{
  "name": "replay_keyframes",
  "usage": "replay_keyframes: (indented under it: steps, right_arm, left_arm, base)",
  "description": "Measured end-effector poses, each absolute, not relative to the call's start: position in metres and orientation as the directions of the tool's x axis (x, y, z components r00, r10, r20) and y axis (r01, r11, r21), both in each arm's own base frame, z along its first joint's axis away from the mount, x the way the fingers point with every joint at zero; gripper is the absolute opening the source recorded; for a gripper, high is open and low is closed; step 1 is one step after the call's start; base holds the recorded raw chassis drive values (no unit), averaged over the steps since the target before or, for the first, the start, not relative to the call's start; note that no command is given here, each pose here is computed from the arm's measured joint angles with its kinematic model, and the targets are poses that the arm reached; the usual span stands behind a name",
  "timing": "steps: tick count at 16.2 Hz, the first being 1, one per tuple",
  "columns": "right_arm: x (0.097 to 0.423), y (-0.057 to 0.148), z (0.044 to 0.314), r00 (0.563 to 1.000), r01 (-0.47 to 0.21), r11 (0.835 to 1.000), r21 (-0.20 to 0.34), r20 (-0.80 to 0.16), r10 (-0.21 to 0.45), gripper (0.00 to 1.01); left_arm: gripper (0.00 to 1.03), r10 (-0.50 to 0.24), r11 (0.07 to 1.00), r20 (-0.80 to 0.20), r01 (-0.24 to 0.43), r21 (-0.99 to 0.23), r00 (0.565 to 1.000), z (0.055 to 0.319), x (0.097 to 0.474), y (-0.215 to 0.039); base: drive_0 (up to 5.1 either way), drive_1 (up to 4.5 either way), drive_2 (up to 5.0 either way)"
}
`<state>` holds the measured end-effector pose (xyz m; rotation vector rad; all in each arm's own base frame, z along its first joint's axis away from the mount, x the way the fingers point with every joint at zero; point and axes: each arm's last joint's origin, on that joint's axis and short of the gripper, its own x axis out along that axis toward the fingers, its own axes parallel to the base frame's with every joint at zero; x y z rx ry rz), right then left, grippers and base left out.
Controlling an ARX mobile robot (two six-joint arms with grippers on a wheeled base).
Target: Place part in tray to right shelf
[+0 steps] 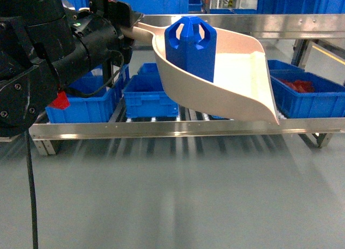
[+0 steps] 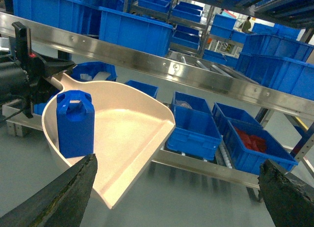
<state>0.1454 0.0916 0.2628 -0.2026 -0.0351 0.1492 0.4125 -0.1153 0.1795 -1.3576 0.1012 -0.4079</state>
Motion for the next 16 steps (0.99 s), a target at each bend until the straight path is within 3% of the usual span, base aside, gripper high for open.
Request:
replay_keyframes:
  steps: [16]
  right_arm:
    - [0.1454, 0.0916, 0.2627, 0.988, -0.144, 0.968, -0.203, 0.019, 0.151, 0.98]
  left_arm:
    - [0.13, -0.341, 0.154, 0.163, 0.226, -0.962, 0.926, 0.1794, 0.4125, -0.1152]
  base:
    - [0.0, 0.00, 0.0]
